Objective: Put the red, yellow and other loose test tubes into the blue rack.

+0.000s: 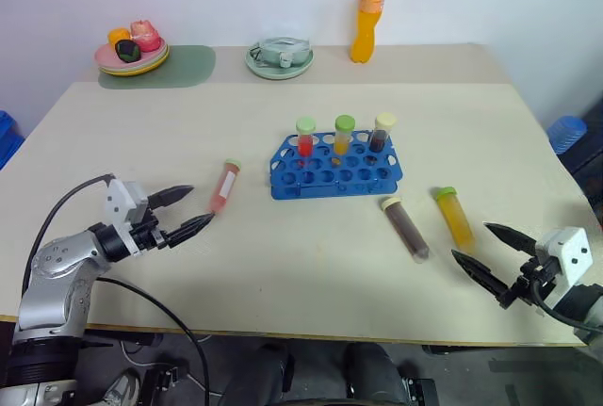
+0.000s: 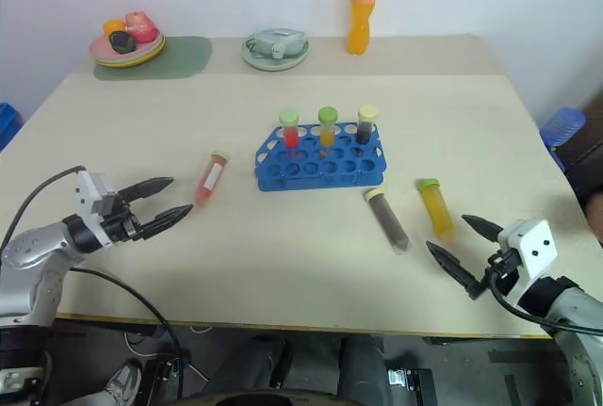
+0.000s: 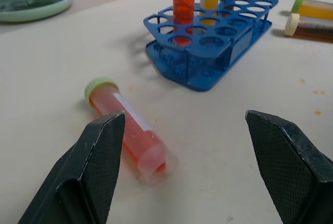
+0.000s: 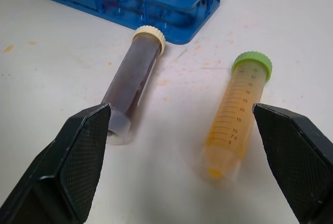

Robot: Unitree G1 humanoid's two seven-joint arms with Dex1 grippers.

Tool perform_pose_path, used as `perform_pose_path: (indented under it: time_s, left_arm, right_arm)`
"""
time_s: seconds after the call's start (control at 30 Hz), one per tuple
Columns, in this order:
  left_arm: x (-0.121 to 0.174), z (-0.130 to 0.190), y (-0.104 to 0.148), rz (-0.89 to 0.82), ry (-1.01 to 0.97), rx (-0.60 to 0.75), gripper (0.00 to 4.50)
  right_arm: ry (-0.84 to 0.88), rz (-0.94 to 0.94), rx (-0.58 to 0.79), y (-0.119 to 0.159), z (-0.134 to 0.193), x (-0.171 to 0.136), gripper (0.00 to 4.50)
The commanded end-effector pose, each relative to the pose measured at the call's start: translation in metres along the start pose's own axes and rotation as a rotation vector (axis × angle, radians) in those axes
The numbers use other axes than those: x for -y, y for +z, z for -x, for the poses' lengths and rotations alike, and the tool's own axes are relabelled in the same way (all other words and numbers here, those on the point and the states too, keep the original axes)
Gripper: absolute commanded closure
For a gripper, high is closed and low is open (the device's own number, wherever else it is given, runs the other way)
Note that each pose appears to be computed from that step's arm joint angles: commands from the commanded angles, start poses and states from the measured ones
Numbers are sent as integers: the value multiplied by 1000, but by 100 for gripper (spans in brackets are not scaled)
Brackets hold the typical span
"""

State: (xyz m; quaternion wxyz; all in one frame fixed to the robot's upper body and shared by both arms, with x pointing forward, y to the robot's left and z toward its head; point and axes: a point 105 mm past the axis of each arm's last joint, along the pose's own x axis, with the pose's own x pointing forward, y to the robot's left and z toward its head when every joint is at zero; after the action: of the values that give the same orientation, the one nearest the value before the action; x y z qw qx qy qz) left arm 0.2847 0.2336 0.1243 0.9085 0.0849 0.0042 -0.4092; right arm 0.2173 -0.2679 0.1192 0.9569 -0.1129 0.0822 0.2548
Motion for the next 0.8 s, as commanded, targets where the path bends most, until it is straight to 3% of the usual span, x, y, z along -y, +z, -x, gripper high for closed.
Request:
perform_pose_path:
  time_s: [0.03,0.27,0.53,0.6,0.8]
  left_arm:
    - [-3,1,9,-30,-5,22,75]
    - [-1,-4,8,-13,-29,48,75]
    - [3,-12,0,-34,-68,29,75]
    - [6,-16,-2,-38,-87,28,75]
    - [11,-24,-7,-63,-129,14,75]
  right_arm:
    - [8,33,41,18,-6,-8,0]
    - [4,45,60,37,-18,-18,0]
    - [-66,55,-12,64,-37,-11,0]
    - [-71,51,-140,71,-50,-8,0]
    - [-16,-66,-320,78,-80,-16,0]
